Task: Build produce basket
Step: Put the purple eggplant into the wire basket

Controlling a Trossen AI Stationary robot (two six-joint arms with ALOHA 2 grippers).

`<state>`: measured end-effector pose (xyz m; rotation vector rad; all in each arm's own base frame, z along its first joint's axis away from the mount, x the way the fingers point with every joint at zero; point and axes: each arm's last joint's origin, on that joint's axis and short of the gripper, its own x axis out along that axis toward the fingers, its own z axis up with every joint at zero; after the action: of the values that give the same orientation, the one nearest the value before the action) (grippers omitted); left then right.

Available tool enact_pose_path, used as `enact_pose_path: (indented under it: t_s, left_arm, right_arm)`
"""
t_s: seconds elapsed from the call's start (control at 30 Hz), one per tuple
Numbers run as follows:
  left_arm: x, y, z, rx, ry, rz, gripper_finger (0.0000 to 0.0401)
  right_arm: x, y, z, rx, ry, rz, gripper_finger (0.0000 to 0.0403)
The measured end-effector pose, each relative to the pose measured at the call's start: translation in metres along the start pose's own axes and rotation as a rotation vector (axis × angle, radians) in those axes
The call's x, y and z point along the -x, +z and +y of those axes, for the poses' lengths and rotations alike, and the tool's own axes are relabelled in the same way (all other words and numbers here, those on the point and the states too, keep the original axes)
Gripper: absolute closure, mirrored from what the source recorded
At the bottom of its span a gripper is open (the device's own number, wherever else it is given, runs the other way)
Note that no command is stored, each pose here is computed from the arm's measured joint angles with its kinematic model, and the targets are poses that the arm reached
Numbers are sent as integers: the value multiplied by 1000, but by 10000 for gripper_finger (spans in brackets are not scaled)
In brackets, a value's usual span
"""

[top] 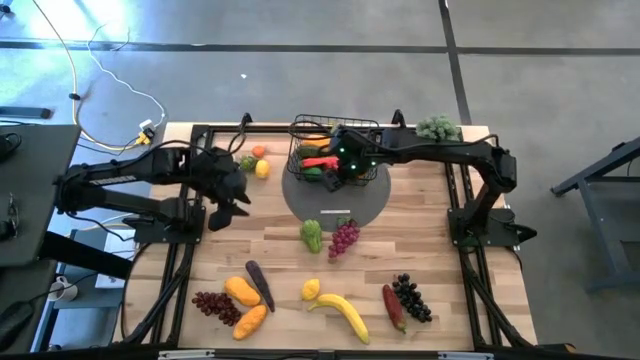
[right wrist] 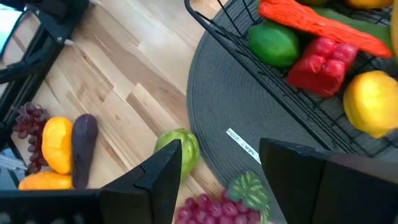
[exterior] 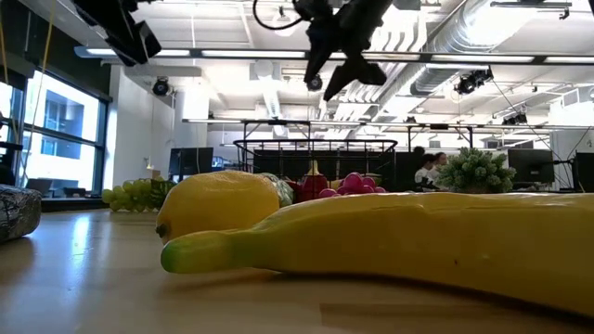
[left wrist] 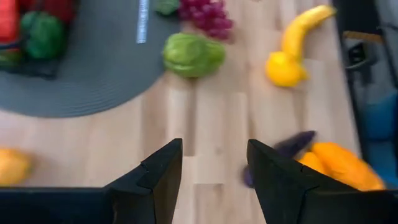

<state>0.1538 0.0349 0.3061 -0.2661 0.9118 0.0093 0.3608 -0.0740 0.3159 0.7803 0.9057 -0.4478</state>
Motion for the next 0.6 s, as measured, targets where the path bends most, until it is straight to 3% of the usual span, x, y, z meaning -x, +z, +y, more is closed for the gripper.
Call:
enact_pose_path:
  t_s: [0.2,0.5,0.6]
  left_arm:
    - [-11,3,-11,-26,-92,39,231]
    - [-27,7,-25,-85,-143,99,218]
    - [-31,12,-33,-170,-167,58,210]
  right_arm:
    - [23,-6,-3,43,-35,-1,206]
    - [41,-12,-7,96,-69,-4,206]
    - [43,-14,-8,115,-80,11,206]
